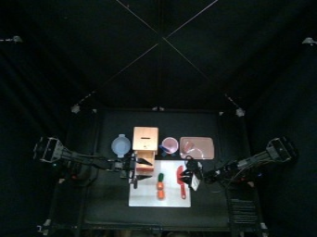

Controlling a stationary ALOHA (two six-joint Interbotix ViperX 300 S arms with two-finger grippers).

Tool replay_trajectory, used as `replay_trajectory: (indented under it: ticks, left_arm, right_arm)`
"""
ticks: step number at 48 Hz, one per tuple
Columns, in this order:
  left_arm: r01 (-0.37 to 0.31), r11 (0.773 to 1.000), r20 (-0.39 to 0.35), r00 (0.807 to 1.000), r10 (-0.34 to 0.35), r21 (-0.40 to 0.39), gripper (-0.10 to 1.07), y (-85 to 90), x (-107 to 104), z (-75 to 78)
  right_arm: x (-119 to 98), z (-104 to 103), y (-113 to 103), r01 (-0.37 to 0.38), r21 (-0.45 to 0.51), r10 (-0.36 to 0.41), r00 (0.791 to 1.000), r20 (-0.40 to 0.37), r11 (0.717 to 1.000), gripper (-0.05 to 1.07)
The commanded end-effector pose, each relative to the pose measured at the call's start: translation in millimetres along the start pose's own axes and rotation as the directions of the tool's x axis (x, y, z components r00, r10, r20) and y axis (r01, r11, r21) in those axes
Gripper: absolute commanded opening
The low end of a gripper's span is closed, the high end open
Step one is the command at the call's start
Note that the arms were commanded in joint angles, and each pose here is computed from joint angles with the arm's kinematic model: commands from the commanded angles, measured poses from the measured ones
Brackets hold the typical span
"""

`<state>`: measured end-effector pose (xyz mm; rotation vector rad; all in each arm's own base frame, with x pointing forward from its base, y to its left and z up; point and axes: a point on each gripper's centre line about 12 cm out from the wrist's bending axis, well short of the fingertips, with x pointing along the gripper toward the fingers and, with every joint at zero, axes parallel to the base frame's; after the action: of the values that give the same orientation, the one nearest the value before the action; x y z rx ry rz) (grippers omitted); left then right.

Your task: Grab carrot top

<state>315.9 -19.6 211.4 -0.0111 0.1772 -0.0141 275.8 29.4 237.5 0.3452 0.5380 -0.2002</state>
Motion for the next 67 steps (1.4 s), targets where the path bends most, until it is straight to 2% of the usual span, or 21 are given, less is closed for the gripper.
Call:
replay_trajectory:
  ticks: [1,9,14,30,35,39,45,48,51,53,56,58,62,67]
  left_arm:
    - [-0.024,0.999,0.038,0.999,0.025,-0.036,0.93,4.8,-10.6,10.0]
    - [-0.045,0.996,0.071,0.996,0.051,-0.073,0.93,9.8,-26.3,16.2]
    - [-0.047,0.996,0.070,0.996,0.052,-0.074,0.93,10.7,-31.7,14.1]
    - [-0.060,0.996,0.052,0.997,0.064,-0.069,0.93,14.8,-34.3,8.0]
    - [-0.048,0.998,0.075,0.996,0.050,-0.031,0.93,14.1,-33.1,13.2]
    - [-0.043,0.999,0.081,0.996,0.044,-0.015,0.93,14.1,-32.5,15.1]
    - [-0.048,0.999,0.082,0.995,0.048,-0.002,0.93,17.0,-32.4,15.3]
    - [-0.053,0.999,0.080,0.995,0.053,-0.002,0.93,18.7,-32.4,14.5]
    - [-0.058,0.998,0.077,0.995,0.058,-0.002,0.93,20.0,-31.8,14.1]
    - [-0.062,0.998,0.076,0.995,0.062,-0.002,0.93,21.3,-31.1,13.9]
    - [-0.070,0.998,0.077,0.995,0.070,-0.003,0.93,23.5,-29.7,15.1]
    - [-0.073,0.997,0.080,0.994,0.073,-0.004,0.93,24.3,-28.9,16.4]
    - [-0.074,0.997,0.085,0.994,0.074,-0.001,0.93,24.9,-28.3,18.2]
    - [-0.067,0.998,0.092,0.994,0.066,0.006,0.93,23.5,-28.1,20.1]
  right_arm:
    - [-2.1,17.9,-5.0,-0.018,-0.041,0.020,0.998,0.058,0.999,0.70]
    - [1.1,19.6,-12.7,-0.047,0.001,0.047,0.997,0.062,0.999,0.70]
    - [3.7,17.2,-17.2,-0.060,0.019,0.059,0.997,0.059,0.998,0.69]
    - [6.0,16.5,-19.0,-0.064,0.021,0.063,0.996,0.057,0.998,0.69]
    - [9.7,20.9,-17.5,-0.068,0.075,0.064,0.996,0.056,0.995,0.70]
    - [9.7,25.8,-16.6,-0.066,0.167,0.057,0.997,0.054,0.984,0.71]
    - [14.6,27.2,-18.4,0.009,0.405,-0.001,1.000,-0.019,0.914,0.71]
    - [18.3,24.0,-21.1,0.085,0.507,-0.046,0.995,-0.090,0.858,0.71]
    - [22.5,19.8,-21.3,0.172,0.574,-0.085,0.981,-0.176,0.801,0.71]
    - [26.4,16.6,-21.2,0.242,0.612,-0.108,0.963,-0.247,0.753,0.71]
    - [31.5,14.0,-17.8,0.305,0.631,-0.121,0.940,-0.318,0.713,0.71]
    - [35.8,12.8,-16.4,0.338,0.630,-0.131,0.927,-0.351,0.700,0.71]
    - [44.6,12.7,-13.2,0.368,0.615,-0.146,0.913,-0.381,0.698,0.73]
    - [55.8,9.5,-7.9,0.390,0.623,-0.137,0.900,-0.414,0.678,0.81]
